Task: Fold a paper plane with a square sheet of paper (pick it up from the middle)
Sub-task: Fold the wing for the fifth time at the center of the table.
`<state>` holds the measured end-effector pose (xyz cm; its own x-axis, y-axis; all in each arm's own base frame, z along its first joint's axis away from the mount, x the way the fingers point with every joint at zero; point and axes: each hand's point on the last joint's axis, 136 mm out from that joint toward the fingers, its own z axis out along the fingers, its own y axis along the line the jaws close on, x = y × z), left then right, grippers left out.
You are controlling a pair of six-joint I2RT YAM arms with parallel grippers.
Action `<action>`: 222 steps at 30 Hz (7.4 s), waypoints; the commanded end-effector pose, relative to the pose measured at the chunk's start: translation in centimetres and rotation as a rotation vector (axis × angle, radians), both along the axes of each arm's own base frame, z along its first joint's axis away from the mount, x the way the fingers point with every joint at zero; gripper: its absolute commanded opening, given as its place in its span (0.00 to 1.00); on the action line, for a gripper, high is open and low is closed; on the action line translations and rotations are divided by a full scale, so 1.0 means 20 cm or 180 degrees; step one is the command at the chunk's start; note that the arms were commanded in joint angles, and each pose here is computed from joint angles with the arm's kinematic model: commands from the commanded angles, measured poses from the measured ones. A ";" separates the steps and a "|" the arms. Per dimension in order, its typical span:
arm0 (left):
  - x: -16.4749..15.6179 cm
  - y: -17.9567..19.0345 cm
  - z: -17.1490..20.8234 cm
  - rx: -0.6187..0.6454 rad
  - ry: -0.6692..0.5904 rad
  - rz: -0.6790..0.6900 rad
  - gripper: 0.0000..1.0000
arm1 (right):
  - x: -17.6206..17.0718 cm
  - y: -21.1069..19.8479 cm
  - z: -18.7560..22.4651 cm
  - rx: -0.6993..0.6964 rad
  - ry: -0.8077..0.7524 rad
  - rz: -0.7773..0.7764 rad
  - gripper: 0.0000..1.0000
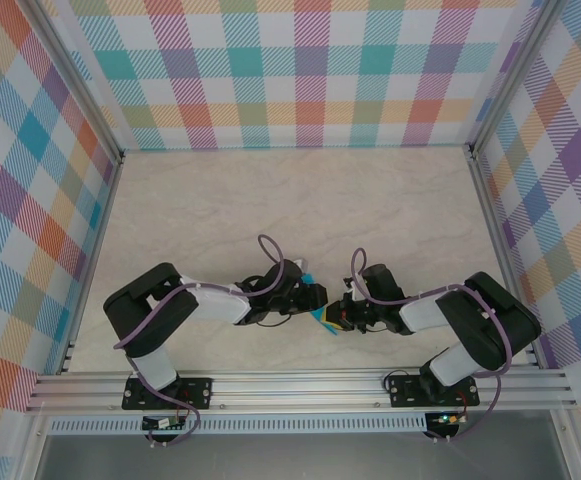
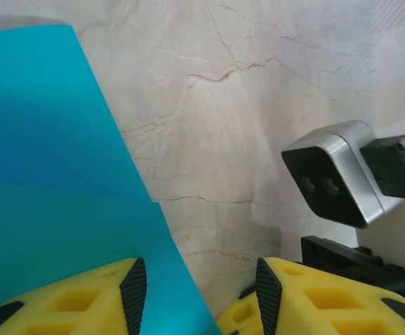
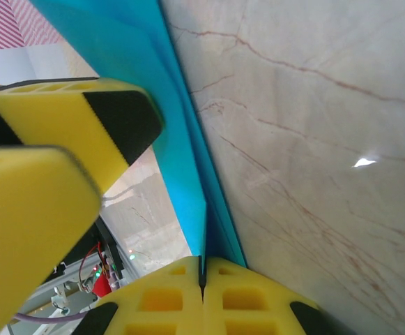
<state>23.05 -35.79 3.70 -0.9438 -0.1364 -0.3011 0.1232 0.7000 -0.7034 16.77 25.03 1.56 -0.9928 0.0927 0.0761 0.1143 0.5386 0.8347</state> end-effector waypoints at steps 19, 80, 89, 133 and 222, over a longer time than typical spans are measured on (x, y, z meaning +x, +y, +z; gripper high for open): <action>-0.05 0.01 -0.13 0.0281 0.0225 -0.0074 0.43 | -0.10 -0.16 -0.05 -0.0743 -0.0012 0.0116 0.15; -0.04 0.01 -0.14 0.0296 0.0280 -0.0027 0.27 | -0.01 -0.02 0.14 -0.0193 -0.0227 0.0064 0.08; -0.04 0.02 -0.15 0.0347 0.0302 0.0023 0.05 | 0.00 -0.03 0.14 -0.0221 -0.0262 0.0018 0.09; -0.03 0.03 -0.18 0.0468 0.0340 0.0018 0.04 | -0.12 -0.11 0.20 -0.0766 -0.0560 0.0630 0.09; -0.02 0.05 -0.20 0.0539 0.0379 -0.0025 0.03 | -0.04 -0.17 -0.13 -0.1141 0.0167 0.0385 0.08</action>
